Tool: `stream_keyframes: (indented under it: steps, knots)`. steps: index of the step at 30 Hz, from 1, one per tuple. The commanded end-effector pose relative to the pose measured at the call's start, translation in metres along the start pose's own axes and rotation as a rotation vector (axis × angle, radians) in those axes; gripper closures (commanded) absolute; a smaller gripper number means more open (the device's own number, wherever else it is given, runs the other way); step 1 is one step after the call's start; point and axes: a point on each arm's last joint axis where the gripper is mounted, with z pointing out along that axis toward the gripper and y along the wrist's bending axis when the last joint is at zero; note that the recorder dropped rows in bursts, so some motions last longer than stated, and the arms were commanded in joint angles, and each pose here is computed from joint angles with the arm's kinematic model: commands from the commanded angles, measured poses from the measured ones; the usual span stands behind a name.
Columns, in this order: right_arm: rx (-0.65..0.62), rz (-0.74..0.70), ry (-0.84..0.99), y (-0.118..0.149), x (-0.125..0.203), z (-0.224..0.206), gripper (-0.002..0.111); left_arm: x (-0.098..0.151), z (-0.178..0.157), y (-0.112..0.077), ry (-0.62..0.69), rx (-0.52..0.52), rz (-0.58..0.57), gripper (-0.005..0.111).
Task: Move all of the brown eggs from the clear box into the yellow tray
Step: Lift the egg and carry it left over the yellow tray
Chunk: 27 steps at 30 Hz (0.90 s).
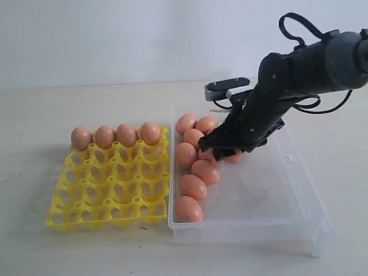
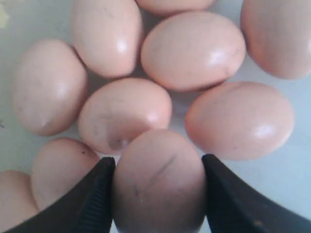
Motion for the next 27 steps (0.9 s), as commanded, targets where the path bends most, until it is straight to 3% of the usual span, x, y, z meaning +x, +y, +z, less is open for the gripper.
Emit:
stream_keyframes:
  steps: [1, 8, 14, 22, 27]
  knots:
    - [-0.007, -0.045, -0.227, 0.017, -0.004, -0.038, 0.108, -0.002, -0.001, 0.000, -0.016, 0.005, -0.008, 0.107]
    - [-0.091, -0.189, -0.640, 0.084, -0.001, -0.085, 0.108, -0.002, -0.001, 0.000, -0.016, 0.005, -0.008, 0.107]
    - [-0.178, -0.254, -0.907, 0.133, -0.006, -0.087, 0.108, -0.002, -0.001, 0.000, -0.016, 0.005, -0.008, 0.107]
    - [-0.248, -0.346, -0.933, 0.167, -0.011, -0.033, 0.108, -0.002, -0.001, 0.000, -0.016, 0.004, -0.006, 0.107]
    - [-0.293, -0.293, -0.916, 0.182, -0.030, 0.000, 0.108, -0.002, -0.001, 0.000, -0.016, 0.004, -0.006, 0.107]
